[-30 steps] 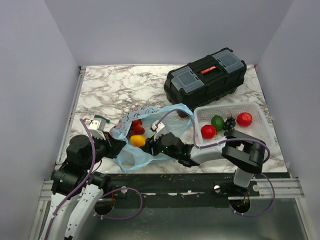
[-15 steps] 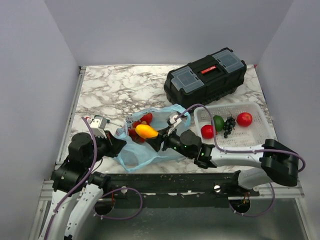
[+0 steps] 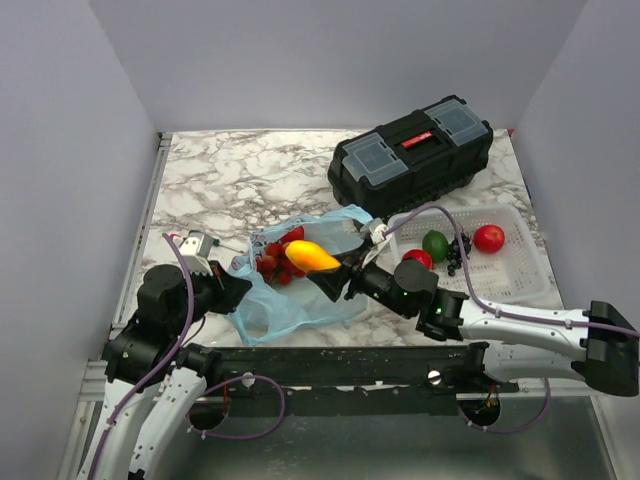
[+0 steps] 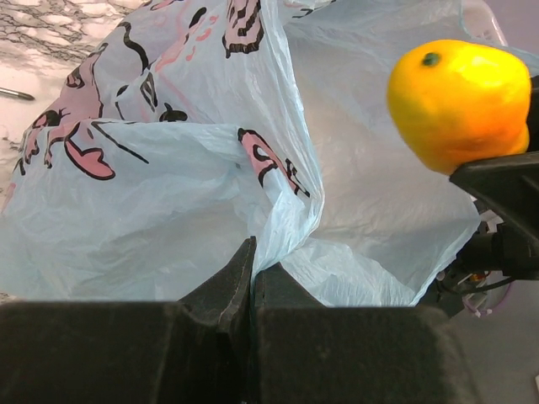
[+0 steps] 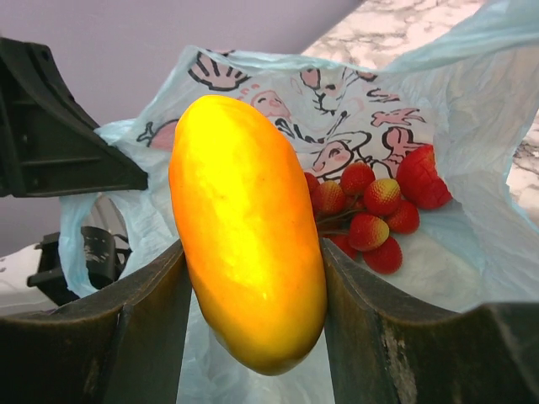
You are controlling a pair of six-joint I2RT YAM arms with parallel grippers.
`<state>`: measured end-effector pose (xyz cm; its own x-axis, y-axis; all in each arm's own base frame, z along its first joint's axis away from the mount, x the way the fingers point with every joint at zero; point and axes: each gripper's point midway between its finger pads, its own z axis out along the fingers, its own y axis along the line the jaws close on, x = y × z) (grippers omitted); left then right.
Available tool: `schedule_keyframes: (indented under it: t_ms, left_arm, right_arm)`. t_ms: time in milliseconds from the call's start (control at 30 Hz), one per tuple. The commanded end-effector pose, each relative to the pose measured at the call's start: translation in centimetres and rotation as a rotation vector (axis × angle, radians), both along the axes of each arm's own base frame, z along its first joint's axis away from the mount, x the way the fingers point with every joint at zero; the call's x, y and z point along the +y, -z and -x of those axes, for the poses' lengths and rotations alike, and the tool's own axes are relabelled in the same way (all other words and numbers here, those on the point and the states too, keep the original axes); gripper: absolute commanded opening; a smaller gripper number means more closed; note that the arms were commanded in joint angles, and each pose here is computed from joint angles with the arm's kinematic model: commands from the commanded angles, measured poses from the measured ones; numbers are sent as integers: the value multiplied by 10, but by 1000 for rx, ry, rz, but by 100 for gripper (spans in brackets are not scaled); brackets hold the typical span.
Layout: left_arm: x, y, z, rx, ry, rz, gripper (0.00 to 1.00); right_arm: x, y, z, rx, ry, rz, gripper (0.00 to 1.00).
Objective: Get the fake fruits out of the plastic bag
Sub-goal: Take out the fake fruit from the plastic bag, then place the fake fruit in the bin.
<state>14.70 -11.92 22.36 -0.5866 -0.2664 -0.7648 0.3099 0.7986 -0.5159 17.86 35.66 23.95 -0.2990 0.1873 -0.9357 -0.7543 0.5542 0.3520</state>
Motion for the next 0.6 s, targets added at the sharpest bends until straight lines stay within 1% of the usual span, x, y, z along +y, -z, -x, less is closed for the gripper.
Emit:
schedule_keyframes:
  t_ms: [0,100,167,267,367,467,567]
  left_arm:
    - [4,-1,1,-10,-21,-1,0]
    - [2,-1,1,-6,-10,-2,0]
    - [1,-1,3,-9,1,0,0]
    - [1,-3,2,-24,0,5,0]
    - [-1,-1,2,-7,14,1,0]
    - [-1,1,1,10,10,-3,0]
    - [-1,3,-1,17,6,-6,0]
  right_arm:
    - [-9,-12,6,-10,-10,23,1]
    - [-19,-27,0,-17,43,28,1]
    - [-34,-35,-10,-14,133,33,1]
    - [-66,-46,-27,-28,300,58,1]
    - [-103,-46,-40,-30,467,119,1]
    - [-138,-45,-46,-35,600,172,1]
    - [-172,-49,-53,-27,727,180,1]
